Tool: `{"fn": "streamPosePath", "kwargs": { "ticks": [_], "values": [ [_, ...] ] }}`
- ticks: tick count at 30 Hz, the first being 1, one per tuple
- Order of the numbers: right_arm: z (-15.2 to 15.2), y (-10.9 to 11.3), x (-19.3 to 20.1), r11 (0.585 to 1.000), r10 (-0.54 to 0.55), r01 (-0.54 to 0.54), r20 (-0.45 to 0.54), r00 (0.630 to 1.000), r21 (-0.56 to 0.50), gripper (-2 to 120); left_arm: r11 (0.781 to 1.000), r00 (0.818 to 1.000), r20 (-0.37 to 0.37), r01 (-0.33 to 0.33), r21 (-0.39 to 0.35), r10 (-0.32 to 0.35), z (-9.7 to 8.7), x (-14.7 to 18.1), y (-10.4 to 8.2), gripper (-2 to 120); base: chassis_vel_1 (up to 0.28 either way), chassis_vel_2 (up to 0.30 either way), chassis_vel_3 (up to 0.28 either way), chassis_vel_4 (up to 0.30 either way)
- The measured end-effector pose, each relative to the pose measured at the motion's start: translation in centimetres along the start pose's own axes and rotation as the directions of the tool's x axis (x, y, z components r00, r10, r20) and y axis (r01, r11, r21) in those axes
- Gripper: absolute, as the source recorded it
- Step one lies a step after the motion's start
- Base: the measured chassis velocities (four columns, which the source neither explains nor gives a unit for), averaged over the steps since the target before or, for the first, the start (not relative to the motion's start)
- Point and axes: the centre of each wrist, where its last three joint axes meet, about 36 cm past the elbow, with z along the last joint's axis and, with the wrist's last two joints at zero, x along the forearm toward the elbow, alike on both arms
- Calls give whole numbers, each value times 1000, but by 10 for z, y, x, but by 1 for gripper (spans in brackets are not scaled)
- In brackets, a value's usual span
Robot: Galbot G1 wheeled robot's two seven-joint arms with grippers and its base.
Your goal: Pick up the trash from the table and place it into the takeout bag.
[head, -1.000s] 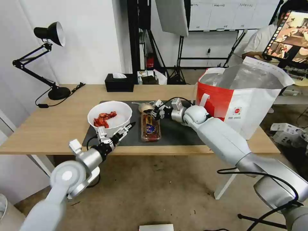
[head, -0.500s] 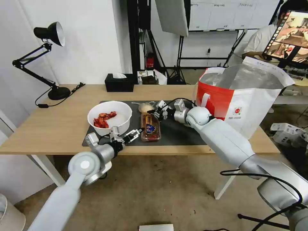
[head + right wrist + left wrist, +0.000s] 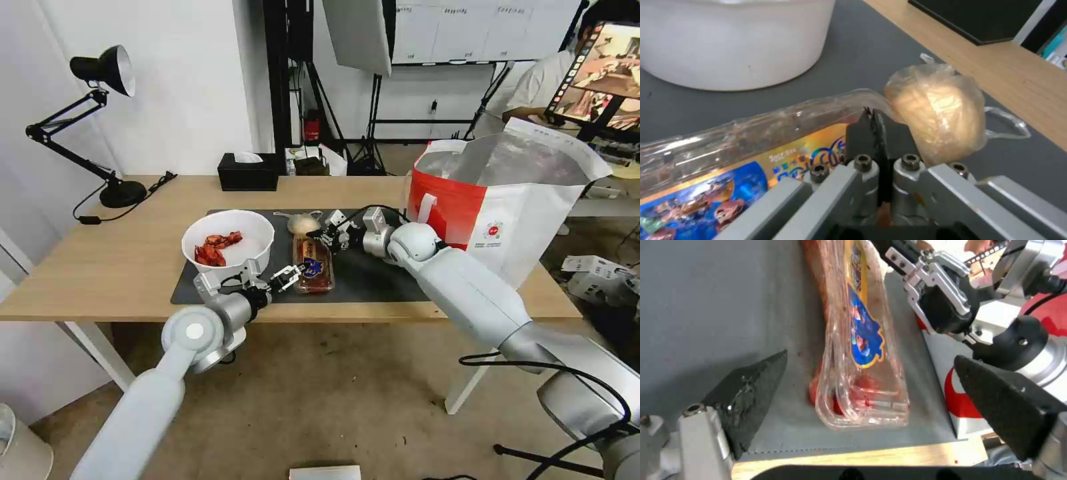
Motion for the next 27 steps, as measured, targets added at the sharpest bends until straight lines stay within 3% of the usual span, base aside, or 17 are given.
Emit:
{"fn": "streamPosePath", "kwargs": {
  "ticks": [13, 18, 23, 27],
  "values": [
    [7, 8, -2, 1000, -20, 20, -17, 1000, -5, 0, 1000, 1000, -11, -2, 12, 2, -4, -1, -2, 100, 0, 0, 0, 0],
    [7, 9, -3, 1000, -22, 22, -16, 1000, -6, 0, 1000, 999, -32, 6, 9, -5, -2, -2, -1, 93, 0, 0, 0, 0],
    [7, 9, -3, 1000, -21, 21, -16, 1000, -8, 0, 1000, 999, -45, 12, 8, -12, 0, -4, 1, 95, 0, 0, 0, 0],
    [10, 9, -1, 1000, -17, 17, -16, 1000, -17, 0, 1000, 999, -45, 19, 6, -19, -1, -5, 0, 79, 0, 0, 0, 0]
  ]
}}
